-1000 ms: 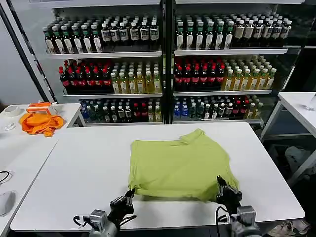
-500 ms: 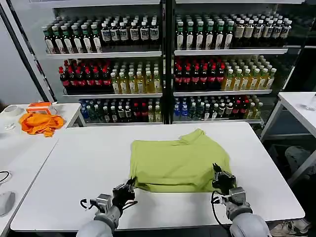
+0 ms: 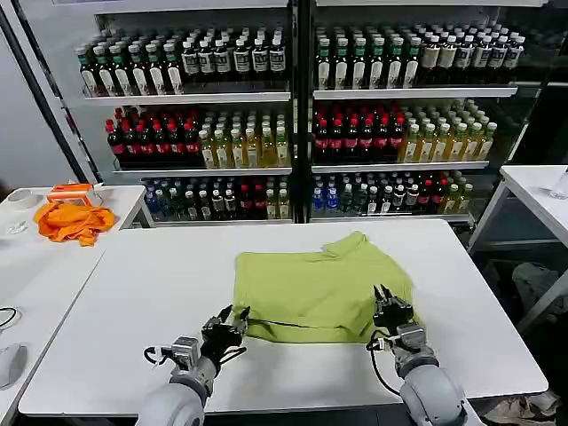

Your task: Fold and organize the clothes.

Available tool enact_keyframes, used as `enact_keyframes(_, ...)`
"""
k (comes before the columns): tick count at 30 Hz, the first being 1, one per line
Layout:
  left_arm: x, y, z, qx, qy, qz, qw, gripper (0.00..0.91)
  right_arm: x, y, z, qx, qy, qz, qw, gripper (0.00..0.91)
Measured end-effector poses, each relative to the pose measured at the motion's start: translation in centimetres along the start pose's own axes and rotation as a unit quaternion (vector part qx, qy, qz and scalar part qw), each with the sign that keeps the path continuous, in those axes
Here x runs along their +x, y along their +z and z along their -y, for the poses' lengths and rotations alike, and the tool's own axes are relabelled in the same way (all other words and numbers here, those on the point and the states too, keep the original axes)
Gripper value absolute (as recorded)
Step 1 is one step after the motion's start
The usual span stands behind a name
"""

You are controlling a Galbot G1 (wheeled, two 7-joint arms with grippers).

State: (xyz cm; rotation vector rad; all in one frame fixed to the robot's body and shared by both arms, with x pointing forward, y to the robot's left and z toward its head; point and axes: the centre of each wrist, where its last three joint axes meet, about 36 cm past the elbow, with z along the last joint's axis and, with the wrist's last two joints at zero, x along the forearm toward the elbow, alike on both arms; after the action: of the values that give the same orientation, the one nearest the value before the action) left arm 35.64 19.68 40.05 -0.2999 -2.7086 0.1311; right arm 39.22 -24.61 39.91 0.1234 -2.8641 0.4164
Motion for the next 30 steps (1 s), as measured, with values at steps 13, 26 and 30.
enact_keyframes(13, 2.4, 1.6, 0.2, 0.009, -0.009, -0.021, 1.000, 0.907, 3.6, 0.3, 3.0, -0.033, 0.027, -0.008, 0.999, 0.907)
enact_keyframes(26, 2.3, 2.3, 0.1, 0.005, -0.019, -0.031, 0.999, 0.736, 7.4, 2.4, 4.1, -0.074, 0.034, -0.085, 0.993, 0.907)
enact_keyframes(30, 2.0, 2.5, 0.1, 0.006, -0.019, -0.035, 0.999, 0.071, 7.8, 2.9, 3.9, -0.077, 0.030, -0.099, 0.992, 0.675)
